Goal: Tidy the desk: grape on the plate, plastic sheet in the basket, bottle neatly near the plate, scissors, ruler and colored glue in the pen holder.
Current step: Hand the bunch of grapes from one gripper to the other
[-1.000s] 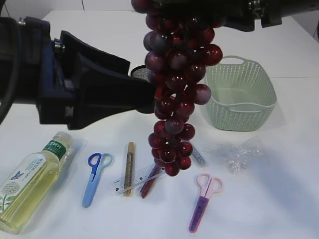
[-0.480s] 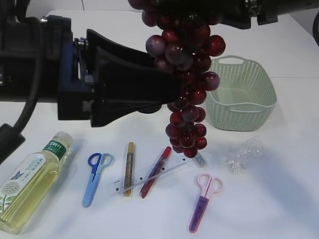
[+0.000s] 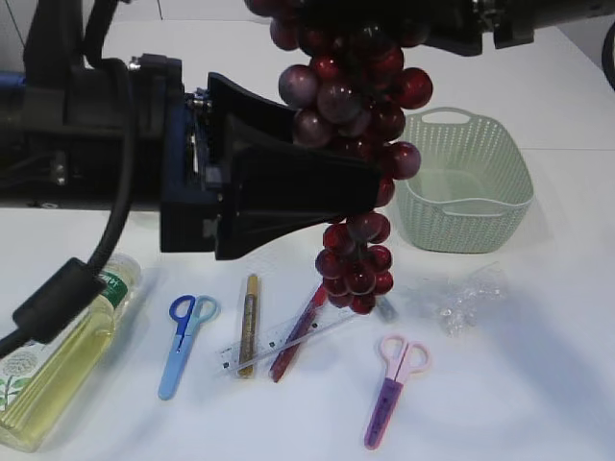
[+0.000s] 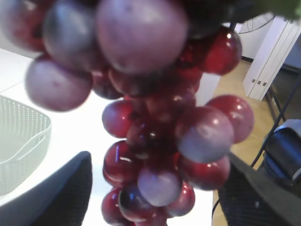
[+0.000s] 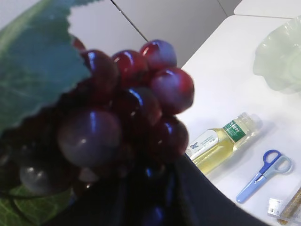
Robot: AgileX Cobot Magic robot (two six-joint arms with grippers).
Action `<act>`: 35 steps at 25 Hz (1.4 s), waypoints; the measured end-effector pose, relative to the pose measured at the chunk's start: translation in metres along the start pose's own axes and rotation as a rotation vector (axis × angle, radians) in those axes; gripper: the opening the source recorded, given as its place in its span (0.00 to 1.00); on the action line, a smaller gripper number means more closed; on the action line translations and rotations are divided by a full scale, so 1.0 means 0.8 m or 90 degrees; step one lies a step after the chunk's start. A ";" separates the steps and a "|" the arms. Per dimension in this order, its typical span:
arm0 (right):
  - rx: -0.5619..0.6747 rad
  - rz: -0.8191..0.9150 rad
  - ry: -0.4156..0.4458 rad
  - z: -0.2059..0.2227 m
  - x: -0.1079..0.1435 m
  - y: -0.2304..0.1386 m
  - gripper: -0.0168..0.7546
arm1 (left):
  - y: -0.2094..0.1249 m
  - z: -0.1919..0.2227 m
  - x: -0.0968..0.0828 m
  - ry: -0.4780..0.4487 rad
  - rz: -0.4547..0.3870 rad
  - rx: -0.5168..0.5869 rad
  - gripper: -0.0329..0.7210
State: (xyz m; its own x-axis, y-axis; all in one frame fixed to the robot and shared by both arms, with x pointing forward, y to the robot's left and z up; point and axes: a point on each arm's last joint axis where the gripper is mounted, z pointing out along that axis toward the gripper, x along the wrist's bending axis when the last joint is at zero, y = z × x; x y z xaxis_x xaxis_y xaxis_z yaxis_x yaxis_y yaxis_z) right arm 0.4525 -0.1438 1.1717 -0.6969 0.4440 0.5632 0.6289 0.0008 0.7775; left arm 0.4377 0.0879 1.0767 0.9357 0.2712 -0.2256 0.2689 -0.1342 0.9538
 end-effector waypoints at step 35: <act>0.002 -0.021 0.017 0.000 0.003 0.000 0.30 | -0.001 0.034 0.019 -0.048 0.005 0.010 0.28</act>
State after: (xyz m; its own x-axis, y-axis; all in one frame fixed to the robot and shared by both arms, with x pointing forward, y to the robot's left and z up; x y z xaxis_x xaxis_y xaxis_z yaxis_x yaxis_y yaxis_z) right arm 0.4506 -0.1428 1.1735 -0.7263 0.4195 0.5446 0.6063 0.0176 0.7950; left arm 0.4580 0.0665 1.0667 0.9522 0.1978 -0.2326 0.2640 -0.1508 0.9526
